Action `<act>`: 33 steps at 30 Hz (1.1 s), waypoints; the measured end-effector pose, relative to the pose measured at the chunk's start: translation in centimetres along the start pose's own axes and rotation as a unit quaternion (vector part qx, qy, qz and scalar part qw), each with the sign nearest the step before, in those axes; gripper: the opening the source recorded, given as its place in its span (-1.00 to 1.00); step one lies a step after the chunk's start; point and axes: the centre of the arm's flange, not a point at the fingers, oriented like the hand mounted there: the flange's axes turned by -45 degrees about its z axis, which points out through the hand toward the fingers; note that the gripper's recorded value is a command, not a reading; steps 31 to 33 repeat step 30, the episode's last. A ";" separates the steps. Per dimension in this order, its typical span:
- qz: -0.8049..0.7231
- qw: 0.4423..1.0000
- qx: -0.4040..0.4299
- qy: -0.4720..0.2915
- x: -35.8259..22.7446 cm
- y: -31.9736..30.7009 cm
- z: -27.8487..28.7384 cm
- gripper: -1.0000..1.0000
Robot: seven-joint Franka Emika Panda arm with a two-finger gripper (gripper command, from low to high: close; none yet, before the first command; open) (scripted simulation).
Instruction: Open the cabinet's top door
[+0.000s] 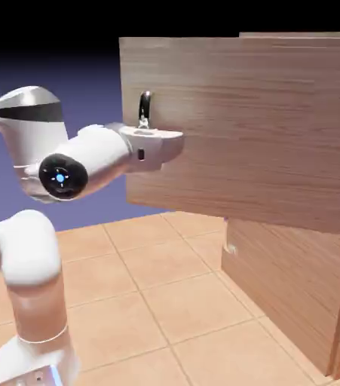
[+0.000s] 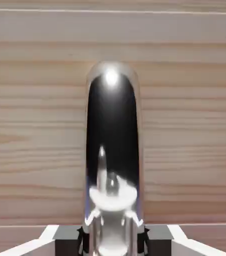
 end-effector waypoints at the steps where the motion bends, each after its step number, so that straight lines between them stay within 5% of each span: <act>1: 0.000 1.000 0.010 0.000 0.0 0.3 -0.8 -1.00; 18: 0.000 0.978 0.209 0.000 0.0 9.7 -16.2 -1.00; 33: 0.000 0.948 0.319 0.000 0.0 17.5 -22.8 -1.00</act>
